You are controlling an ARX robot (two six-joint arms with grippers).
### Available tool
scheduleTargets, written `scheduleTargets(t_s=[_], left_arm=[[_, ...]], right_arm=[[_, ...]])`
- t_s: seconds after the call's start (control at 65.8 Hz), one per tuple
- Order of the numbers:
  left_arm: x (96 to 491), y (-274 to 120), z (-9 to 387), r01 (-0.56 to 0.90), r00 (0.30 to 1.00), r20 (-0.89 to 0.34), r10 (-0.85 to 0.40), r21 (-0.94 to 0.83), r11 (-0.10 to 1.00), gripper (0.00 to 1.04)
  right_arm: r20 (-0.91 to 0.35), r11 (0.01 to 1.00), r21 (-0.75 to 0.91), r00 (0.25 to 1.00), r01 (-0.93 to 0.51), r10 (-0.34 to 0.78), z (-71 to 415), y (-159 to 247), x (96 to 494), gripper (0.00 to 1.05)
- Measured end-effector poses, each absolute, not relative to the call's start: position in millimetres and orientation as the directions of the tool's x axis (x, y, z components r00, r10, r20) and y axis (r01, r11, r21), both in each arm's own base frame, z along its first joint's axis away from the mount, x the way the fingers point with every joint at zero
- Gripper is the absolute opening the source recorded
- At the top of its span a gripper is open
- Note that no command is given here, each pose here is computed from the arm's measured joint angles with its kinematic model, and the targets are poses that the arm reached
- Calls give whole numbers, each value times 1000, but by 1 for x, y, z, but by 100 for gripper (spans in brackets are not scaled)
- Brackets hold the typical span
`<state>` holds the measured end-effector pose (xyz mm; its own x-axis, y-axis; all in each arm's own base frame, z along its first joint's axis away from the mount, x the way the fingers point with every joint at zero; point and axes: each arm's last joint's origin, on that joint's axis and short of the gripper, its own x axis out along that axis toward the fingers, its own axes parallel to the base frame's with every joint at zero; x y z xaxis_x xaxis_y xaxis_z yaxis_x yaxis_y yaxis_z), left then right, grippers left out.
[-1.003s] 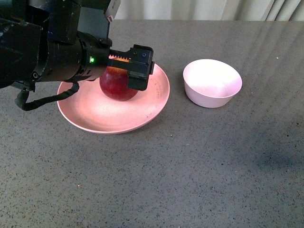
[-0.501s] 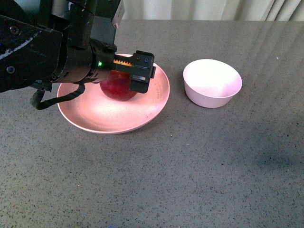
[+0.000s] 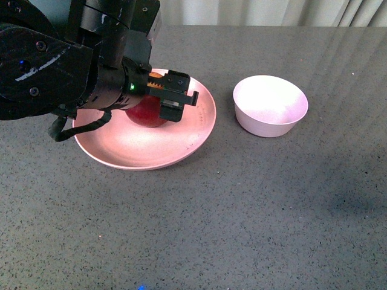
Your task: Move apple from plate to bowl
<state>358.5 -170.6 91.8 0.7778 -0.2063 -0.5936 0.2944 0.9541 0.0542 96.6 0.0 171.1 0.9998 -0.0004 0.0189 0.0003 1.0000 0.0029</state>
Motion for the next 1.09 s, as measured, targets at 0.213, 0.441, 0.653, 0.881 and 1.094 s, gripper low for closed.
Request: scheduleTargets(t_s=[0.213, 0.441, 0.653, 0.881, 1.094], left_arm=[[356, -177, 101, 321, 782, -576, -240, 42, 946, 69], [360, -201, 127, 396, 794, -504, -340, 4, 918, 69], [357, -228, 145, 496, 767, -452, -456, -34, 868, 69], [356, -253, 157, 561, 743, -411, -529, -49, 826, 68], [353, -271, 149, 598, 710, -419, -566, -67, 799, 68]], right_arm=[[19, 1000, 3, 1000, 0, 0, 171, 0, 97, 96], [19, 1000, 2, 1000, 0, 0, 171, 0, 97, 96], [19, 1000, 2, 1000, 0, 0, 171, 0, 97, 96], [19, 1000, 2, 1000, 0, 0, 171, 0, 97, 96], [19, 1000, 3, 1000, 0, 0, 171, 0, 97, 96]])
